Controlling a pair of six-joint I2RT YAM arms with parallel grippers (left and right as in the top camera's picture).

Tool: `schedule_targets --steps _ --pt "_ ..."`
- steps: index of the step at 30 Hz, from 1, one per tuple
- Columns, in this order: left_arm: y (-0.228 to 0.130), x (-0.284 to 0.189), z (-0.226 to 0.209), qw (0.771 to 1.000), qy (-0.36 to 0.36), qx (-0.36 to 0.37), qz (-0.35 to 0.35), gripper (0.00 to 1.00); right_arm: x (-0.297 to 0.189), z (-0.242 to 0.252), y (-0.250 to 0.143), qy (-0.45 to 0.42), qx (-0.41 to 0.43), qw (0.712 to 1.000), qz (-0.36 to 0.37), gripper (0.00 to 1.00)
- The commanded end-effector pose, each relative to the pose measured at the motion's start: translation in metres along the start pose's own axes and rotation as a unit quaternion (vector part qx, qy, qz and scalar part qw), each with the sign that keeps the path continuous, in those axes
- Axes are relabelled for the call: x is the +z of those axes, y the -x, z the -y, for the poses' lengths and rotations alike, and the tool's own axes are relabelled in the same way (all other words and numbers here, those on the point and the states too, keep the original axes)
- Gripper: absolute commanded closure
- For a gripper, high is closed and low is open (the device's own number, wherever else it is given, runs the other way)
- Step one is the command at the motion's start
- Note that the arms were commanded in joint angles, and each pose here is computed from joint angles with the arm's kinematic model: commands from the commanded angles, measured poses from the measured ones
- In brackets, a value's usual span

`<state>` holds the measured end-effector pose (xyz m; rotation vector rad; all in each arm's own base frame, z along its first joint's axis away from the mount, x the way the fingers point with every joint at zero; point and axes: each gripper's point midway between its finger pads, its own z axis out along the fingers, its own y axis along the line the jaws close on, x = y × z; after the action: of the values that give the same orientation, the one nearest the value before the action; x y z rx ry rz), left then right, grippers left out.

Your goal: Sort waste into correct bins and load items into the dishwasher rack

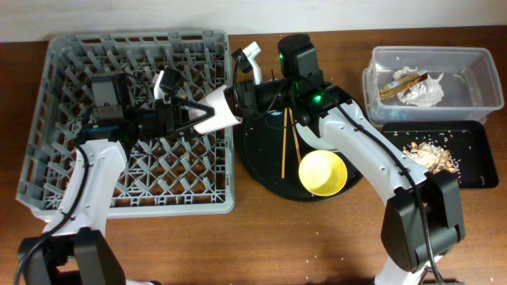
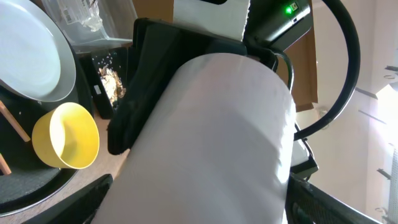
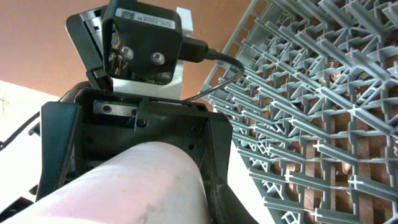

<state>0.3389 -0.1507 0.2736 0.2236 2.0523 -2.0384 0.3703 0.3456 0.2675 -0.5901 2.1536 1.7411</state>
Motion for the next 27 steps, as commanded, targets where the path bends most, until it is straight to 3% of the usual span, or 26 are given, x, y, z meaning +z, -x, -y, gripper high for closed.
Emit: schedule_targets --steps 1,7,10,12,20,22,26,27 --pt "-0.002 0.002 0.002 1.0 -0.001 0.007 -0.002 0.16 -0.003 -0.006 0.008 0.005 -0.004 1.0 0.009 0.86" --pt "-0.002 0.002 0.002 1.0 -0.001 0.008 -0.002 0.17 -0.003 -0.009 0.005 0.012 -0.002 1.0 0.002 0.86" --pt "-0.001 0.002 0.002 1.0 0.0 0.008 -0.002 0.26 -0.003 -0.009 0.003 0.015 0.002 1.0 -0.003 0.86" --pt "-0.001 0.002 0.002 1.0 0.0 0.008 -0.002 0.37 -0.003 -0.009 0.002 0.016 0.004 1.0 -0.005 0.87" --pt "0.0 0.002 0.001 1.0 0.004 0.014 0.0 0.43 -0.003 -0.009 -0.001 0.019 0.01 1.0 -0.012 0.88" --pt "0.0 0.001 0.001 1.0 0.004 0.014 0.001 0.39 -0.003 -0.008 -0.003 0.017 0.015 1.0 -0.014 0.91" --pt "0.006 0.0 0.0 0.999 0.011 0.038 0.006 0.07 -0.003 -0.01 -0.004 0.021 0.014 1.0 -0.018 0.92" --pt "0.007 -0.001 0.001 0.999 0.012 0.04 0.008 0.07 -0.003 -0.009 -0.005 0.021 0.015 0.999 -0.018 0.92"
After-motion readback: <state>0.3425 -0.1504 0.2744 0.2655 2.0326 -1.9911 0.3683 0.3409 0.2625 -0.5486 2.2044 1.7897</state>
